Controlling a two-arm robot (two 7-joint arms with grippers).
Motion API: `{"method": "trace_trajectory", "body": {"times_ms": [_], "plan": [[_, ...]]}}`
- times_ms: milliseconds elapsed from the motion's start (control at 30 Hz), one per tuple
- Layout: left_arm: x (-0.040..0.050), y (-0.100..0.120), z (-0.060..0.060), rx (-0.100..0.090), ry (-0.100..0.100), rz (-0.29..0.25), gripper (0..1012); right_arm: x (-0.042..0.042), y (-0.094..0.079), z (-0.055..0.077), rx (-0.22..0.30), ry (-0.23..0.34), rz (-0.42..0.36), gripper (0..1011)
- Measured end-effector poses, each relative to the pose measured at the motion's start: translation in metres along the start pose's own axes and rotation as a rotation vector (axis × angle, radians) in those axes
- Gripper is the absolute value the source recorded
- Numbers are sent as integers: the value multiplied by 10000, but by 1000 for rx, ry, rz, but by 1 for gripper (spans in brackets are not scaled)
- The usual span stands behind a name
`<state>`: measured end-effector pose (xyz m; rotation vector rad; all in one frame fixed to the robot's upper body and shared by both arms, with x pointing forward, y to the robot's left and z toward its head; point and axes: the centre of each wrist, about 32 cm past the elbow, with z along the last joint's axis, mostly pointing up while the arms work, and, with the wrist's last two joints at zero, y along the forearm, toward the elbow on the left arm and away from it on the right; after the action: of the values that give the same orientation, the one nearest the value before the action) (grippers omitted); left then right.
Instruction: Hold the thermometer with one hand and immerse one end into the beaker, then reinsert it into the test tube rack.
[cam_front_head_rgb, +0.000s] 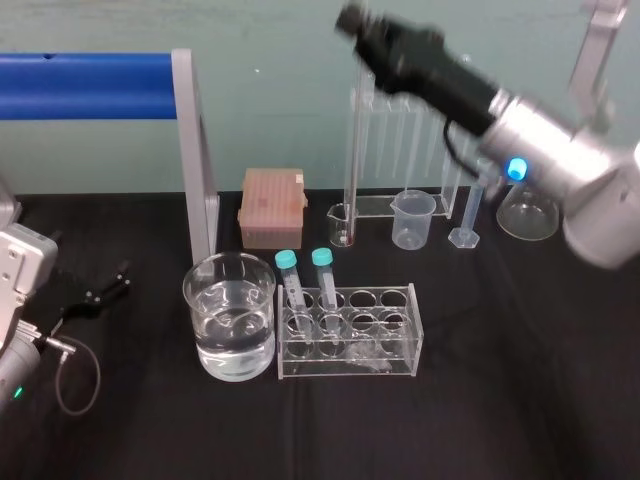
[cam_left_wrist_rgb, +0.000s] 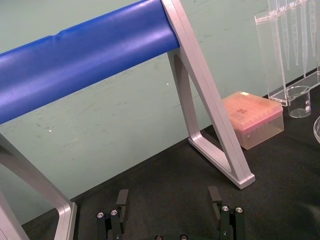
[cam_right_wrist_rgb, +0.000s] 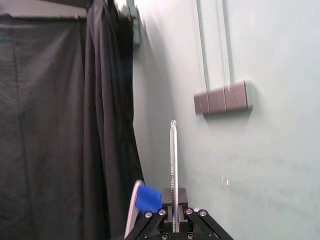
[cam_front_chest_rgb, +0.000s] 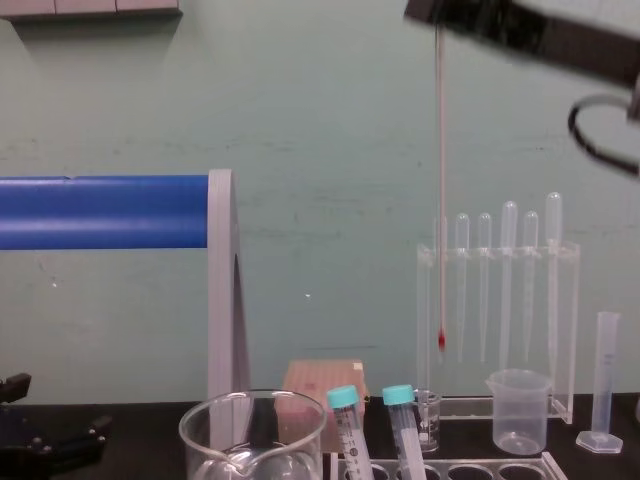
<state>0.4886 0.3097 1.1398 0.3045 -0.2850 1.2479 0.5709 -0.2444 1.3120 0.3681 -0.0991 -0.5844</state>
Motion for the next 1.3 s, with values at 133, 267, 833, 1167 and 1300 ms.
{"method": "trace_trajectory", "body": {"times_ms": [133, 267, 833, 1167, 1300], "plan": [[0, 0, 0, 0, 0, 0, 1008, 93, 135, 218, 33, -27, 20, 57], [0, 0, 0, 0, 0, 0, 1008, 132, 337, 315, 59, -33, 71, 58], [0, 0, 0, 0, 0, 0, 1008, -80, 1056, -337, 14, 69, 310, 57], [0, 0, 0, 0, 0, 0, 1008, -74, 1017, -760, -70, 119, 314, 58], [0, 0, 0, 0, 0, 0, 1008, -83, 910, -932, -123, 126, 313, 58]]}}
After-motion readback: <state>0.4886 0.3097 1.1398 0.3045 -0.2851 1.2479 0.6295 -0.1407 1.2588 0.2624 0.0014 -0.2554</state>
